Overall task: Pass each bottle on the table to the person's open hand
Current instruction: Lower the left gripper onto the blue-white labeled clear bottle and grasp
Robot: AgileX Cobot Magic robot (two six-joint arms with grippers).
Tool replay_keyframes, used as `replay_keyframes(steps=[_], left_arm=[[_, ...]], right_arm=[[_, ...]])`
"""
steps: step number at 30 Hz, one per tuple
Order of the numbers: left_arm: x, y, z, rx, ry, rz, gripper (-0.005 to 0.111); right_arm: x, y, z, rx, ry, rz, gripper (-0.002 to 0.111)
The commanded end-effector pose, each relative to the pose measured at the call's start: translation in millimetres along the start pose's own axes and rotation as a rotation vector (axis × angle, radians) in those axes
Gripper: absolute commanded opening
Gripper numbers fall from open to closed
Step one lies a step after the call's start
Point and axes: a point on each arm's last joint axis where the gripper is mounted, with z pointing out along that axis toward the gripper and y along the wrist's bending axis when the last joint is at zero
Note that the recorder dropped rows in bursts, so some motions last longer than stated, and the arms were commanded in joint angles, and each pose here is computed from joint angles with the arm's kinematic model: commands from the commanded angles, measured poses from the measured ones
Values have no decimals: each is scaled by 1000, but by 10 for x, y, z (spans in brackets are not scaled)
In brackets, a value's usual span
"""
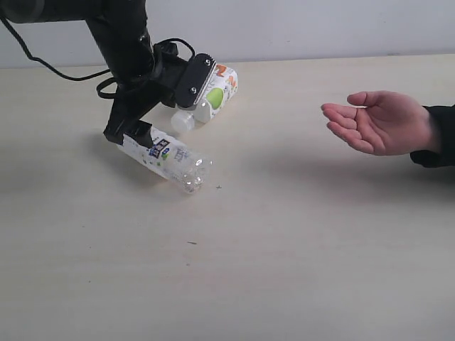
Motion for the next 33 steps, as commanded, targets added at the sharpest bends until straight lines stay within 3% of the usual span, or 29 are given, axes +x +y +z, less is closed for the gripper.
replay_keyframes(steps=[1, 11, 20, 33], left_arm=[[-31, -41, -20, 48, -11, 16, 76], [-49, -37, -20, 41, -32, 128, 76], [-34, -84, 72, 43, -109, 76, 75], [179, -122, 206, 20, -97, 92, 75]], right_arm=[[9, 0, -1, 3, -5, -2, 1], [9, 0, -1, 3, -5, -2, 1], [9, 0, -1, 3, -5, -2, 1], [9, 0, -1, 3, -5, -2, 1]])
